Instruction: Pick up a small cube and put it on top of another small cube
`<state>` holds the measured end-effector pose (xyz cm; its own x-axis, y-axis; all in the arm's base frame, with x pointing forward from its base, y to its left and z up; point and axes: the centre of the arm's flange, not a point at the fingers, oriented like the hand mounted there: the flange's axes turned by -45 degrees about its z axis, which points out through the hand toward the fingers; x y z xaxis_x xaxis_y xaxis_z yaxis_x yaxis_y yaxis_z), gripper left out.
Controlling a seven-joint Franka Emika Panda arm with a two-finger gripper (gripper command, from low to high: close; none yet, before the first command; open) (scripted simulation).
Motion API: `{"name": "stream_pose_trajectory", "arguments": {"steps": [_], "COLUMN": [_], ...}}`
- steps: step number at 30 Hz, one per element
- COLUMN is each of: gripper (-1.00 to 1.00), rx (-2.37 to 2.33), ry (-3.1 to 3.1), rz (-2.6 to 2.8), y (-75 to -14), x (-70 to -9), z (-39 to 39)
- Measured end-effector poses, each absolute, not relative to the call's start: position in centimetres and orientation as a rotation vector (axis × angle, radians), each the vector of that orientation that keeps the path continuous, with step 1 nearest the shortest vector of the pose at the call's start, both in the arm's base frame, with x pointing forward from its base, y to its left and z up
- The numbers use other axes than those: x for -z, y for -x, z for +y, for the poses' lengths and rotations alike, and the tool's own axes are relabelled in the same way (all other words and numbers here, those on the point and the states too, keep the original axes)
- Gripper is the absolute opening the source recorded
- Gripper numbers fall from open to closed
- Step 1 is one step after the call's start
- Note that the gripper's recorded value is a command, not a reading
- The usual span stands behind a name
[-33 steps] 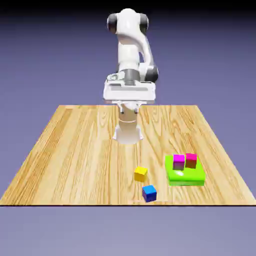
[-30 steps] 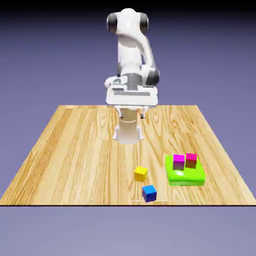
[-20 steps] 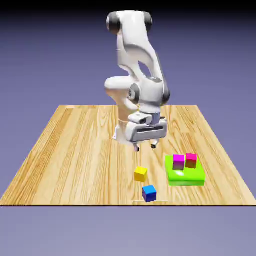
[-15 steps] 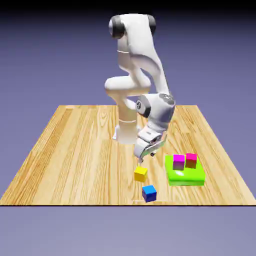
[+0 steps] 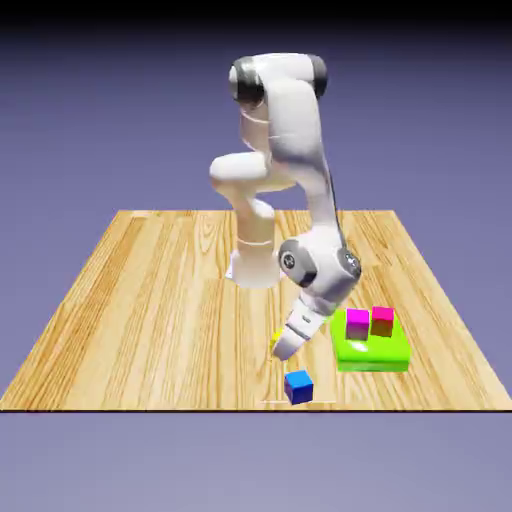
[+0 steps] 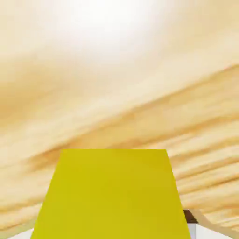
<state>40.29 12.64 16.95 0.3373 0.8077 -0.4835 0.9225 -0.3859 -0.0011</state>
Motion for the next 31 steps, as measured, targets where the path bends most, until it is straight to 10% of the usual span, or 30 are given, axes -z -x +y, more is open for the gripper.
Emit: {"name": "stream_pose_trajectory", "arguments": {"steps": [14,25,26,31], "gripper": [-1.00,-1.00,1.00,1.00], "rx": [0.349,0.395,0.393,0.388], "ry": [-1.346,-1.526,-1.519,-1.505], "rz": [2.324,2.224,2.231,2.235], "y": [-29.6,-35.4,-35.2,-34.3], "x": [-29.4,-24.2,-23.1,-28.4], "z": [34.9,28.2,28.0,30.2]}}
